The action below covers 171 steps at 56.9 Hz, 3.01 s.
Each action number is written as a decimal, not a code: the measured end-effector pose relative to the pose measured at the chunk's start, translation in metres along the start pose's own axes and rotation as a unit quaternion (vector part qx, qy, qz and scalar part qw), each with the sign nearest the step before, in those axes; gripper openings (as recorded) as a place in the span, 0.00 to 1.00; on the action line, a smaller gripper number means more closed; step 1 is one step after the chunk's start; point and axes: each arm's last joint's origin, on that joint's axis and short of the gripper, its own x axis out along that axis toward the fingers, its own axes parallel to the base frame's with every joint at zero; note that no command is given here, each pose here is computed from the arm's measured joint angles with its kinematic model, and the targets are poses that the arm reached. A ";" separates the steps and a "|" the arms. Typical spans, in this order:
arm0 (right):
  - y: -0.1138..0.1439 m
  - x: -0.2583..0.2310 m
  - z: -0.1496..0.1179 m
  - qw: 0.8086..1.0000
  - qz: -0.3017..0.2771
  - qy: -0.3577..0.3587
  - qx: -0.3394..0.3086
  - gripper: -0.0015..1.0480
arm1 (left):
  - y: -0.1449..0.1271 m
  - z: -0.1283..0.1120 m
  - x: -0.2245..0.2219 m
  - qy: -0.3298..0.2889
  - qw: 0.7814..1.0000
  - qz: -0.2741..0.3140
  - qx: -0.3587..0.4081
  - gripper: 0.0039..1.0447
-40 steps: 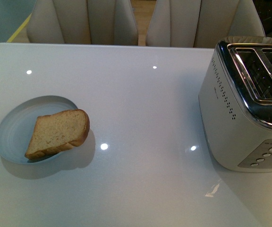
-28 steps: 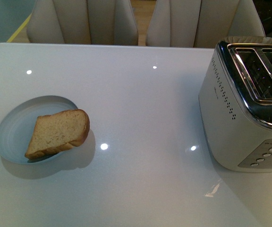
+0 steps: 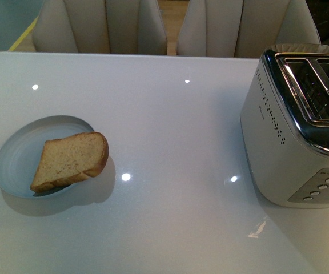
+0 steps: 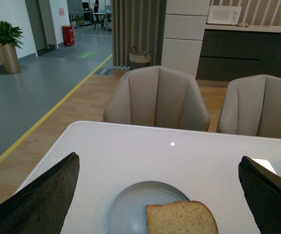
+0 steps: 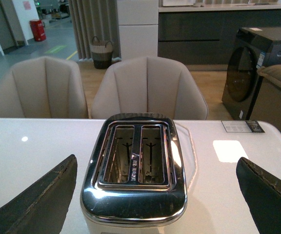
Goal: Left arm holds plate, right arm toasts bread
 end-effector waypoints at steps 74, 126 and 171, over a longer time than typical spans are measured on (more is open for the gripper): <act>0.000 0.000 0.000 1.000 0.000 0.000 0.000 0.91 | 0.087 -0.148 0.208 0.413 0.877 0.115 -0.218 0.93; 0.000 0.000 0.000 1.000 0.000 0.000 0.000 0.91 | 0.061 -0.177 0.245 0.447 0.871 0.077 -0.188 0.36; 0.000 0.000 0.000 1.000 0.000 0.000 0.000 0.91 | 0.065 -0.172 0.210 0.438 0.851 0.088 -0.277 0.03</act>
